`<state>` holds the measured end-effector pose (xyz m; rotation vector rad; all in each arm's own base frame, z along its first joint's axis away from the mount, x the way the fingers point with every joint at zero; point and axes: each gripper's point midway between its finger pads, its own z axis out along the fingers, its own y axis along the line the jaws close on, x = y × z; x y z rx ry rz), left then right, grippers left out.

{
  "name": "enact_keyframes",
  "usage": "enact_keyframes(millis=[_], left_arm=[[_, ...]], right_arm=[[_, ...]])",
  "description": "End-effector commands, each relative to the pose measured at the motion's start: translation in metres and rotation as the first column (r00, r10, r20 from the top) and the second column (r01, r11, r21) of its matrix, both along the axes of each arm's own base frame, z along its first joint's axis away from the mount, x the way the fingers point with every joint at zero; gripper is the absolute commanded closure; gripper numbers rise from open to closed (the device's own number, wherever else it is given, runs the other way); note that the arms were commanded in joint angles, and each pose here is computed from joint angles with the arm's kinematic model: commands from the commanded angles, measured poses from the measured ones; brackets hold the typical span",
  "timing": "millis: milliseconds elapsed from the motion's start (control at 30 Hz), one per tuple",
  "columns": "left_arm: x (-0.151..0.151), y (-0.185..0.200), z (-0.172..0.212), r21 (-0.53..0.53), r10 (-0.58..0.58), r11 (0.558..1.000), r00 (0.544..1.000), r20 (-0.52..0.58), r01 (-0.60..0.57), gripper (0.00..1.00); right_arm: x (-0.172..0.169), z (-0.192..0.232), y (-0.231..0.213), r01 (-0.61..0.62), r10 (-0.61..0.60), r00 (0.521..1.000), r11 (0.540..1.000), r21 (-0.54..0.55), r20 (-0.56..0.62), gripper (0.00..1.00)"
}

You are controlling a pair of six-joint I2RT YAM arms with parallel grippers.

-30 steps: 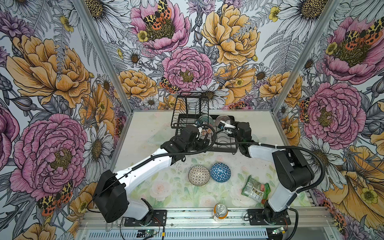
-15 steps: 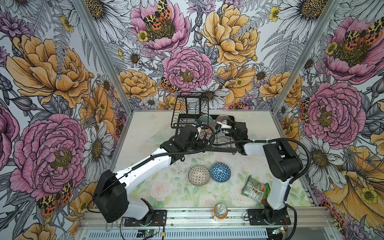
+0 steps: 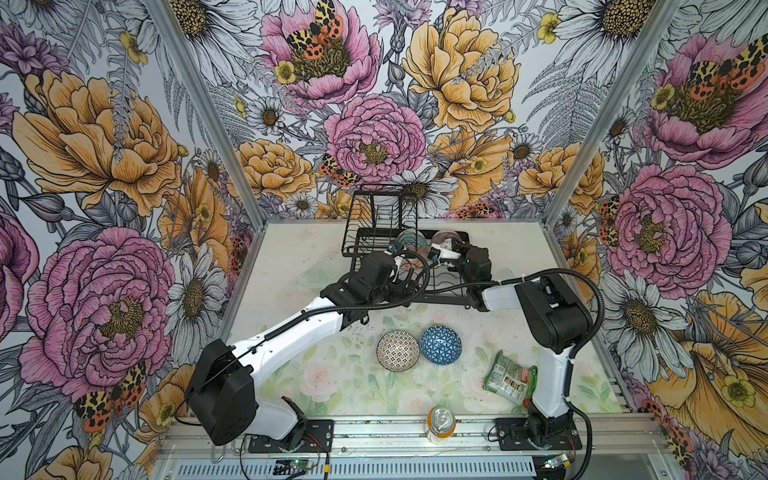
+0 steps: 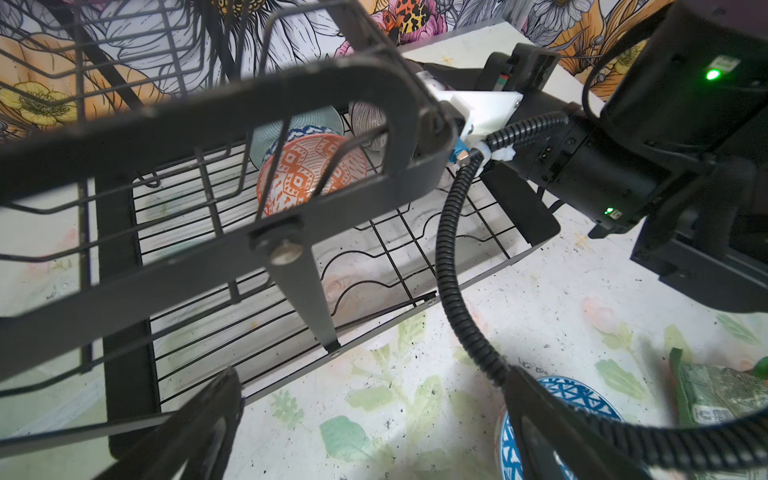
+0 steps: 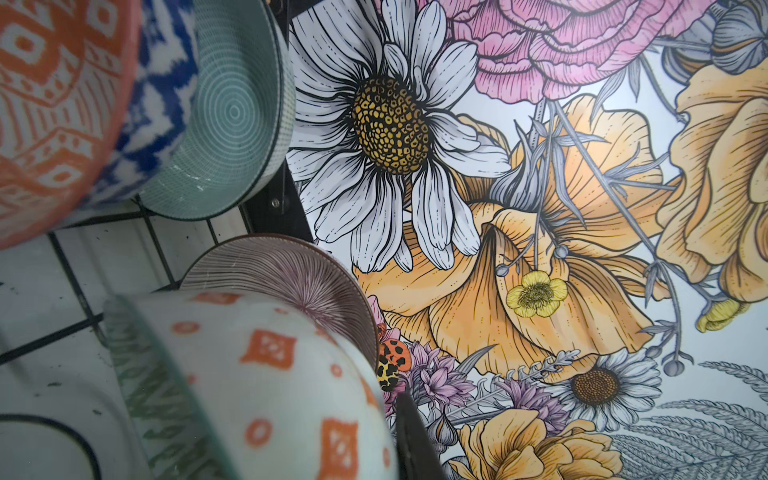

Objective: Load the bowls into the dish rack
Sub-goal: 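Carry the grey-green bowl with the right gripper into the lower rack tier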

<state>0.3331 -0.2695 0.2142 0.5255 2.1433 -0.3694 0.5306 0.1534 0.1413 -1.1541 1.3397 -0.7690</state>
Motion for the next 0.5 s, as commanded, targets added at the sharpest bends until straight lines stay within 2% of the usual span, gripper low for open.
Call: enact_keyframes(millis=[0, 467], left_arm=[[-0.002, 0.003, 0.003, -0.024, -0.007, 1.0, 1.0, -0.003, 0.007, 0.01], [-0.005, 0.004, 0.001, -0.025, -0.007, 1.0, 1.0, -0.007, 0.007, 0.01]], right_arm=[[0.002, 0.026, 0.004, -0.005, 0.003, 0.995, 1.0, 0.022, 0.102, 1.0], [-0.006, 0.0, 0.008, -0.022, 0.024, 0.999, 0.999, -0.035, 0.042, 1.0]])
